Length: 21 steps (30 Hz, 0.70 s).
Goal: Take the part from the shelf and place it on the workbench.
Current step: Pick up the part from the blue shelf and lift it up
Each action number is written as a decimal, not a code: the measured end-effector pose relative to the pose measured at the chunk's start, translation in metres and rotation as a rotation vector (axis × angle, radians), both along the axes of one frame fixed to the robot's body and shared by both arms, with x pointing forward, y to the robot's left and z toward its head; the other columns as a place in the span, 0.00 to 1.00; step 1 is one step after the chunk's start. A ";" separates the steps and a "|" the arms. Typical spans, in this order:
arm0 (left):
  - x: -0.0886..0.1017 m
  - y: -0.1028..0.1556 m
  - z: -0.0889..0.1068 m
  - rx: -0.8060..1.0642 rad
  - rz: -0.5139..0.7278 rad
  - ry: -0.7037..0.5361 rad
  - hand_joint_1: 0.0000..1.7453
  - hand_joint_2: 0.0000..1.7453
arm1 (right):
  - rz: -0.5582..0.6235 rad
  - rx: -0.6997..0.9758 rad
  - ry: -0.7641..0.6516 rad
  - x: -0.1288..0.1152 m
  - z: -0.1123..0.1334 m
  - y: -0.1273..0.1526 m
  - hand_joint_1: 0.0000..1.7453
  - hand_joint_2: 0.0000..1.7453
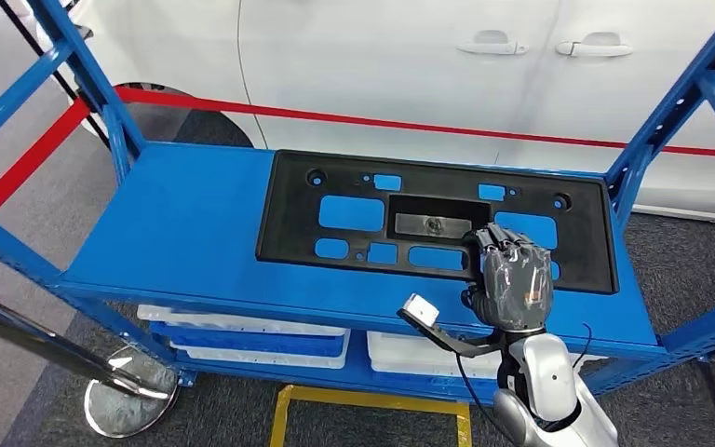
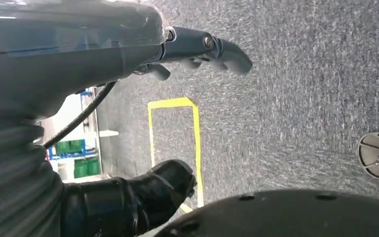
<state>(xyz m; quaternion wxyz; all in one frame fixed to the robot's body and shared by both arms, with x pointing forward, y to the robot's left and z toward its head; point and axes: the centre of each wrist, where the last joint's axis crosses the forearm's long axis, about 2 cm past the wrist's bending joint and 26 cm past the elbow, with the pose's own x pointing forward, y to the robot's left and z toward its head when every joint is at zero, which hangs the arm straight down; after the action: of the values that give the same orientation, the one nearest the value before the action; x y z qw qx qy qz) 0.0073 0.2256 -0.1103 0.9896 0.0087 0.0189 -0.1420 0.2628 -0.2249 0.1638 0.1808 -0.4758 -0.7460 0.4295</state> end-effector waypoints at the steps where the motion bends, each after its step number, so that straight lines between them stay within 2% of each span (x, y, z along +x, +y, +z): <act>1: 0.000 0.000 0.000 -0.001 -0.002 0.001 0.00 1.00 | 0.002 -0.009 -0.011 -0.001 0.001 0.000 1.00 1.00; 6: 0.000 0.000 0.000 -0.013 -0.007 0.005 0.00 1.00 | 0.014 -0.028 -0.046 -0.004 0.005 0.000 1.00 1.00; 21: 0.005 -0.003 0.001 -0.038 0.000 0.027 0.00 1.00 | 0.064 -0.001 -0.020 -0.010 0.013 0.001 1.00 1.00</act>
<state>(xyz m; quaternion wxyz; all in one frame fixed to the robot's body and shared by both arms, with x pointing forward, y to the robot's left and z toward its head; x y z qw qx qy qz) 0.0127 0.2226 -0.1097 0.9893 -0.0123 0.0294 -0.1423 0.2533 -0.2243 0.1769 0.1591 -0.4560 -0.7625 0.4306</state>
